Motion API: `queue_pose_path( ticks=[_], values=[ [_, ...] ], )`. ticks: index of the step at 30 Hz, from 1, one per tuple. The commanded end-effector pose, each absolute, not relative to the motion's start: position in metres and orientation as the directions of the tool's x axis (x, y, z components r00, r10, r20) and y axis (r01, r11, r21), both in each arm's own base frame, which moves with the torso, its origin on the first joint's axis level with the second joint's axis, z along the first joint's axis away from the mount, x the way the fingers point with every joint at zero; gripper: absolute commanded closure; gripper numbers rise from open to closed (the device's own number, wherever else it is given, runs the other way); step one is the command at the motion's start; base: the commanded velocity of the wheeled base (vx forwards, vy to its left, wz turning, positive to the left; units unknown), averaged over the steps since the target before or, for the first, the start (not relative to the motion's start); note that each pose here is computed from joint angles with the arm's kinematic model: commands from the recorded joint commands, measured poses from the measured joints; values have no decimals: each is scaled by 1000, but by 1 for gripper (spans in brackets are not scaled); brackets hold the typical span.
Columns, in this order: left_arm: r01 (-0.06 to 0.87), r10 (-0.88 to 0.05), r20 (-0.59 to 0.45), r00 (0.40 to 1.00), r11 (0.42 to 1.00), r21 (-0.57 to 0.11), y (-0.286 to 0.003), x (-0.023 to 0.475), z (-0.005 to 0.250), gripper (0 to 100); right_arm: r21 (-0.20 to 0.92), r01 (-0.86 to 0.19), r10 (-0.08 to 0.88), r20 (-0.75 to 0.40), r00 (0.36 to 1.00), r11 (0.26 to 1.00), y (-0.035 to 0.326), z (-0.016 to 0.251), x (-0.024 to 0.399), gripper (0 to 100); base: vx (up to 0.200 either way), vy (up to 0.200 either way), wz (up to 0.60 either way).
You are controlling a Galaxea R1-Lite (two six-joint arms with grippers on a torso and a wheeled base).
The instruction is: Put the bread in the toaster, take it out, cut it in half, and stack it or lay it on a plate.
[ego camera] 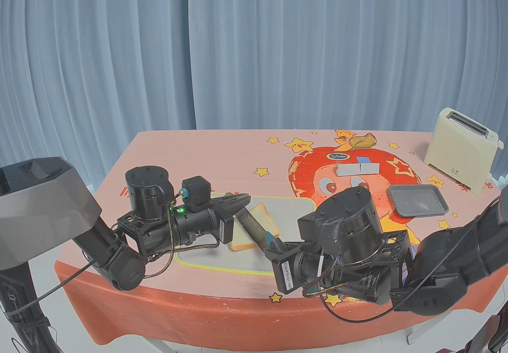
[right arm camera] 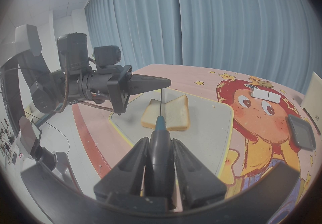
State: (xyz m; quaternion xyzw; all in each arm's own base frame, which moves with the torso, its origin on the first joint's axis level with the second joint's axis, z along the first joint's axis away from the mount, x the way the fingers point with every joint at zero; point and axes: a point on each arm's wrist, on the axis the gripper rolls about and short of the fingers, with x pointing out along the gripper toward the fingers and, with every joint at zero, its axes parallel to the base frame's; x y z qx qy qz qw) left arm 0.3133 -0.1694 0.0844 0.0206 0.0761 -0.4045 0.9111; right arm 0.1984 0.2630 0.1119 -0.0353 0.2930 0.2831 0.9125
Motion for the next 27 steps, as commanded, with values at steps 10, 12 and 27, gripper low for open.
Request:
queue_pose_path(
  ticks=[10,12,27],
  values=[
    [735,-730,-146,668,678,-21,-167,312,88,100,98,-539,494,-562,664,836,263,110,197,100,0,0,0],
    [734,-728,-154,668,679,-24,-167,314,84,100,98,-539,493,-563,663,836,263,110,198,100,0,0,0],
    [733,-726,-180,664,679,-36,-167,315,75,100,120,-534,512,-517,686,837,263,125,201,100,0,0,0]
  ],
)
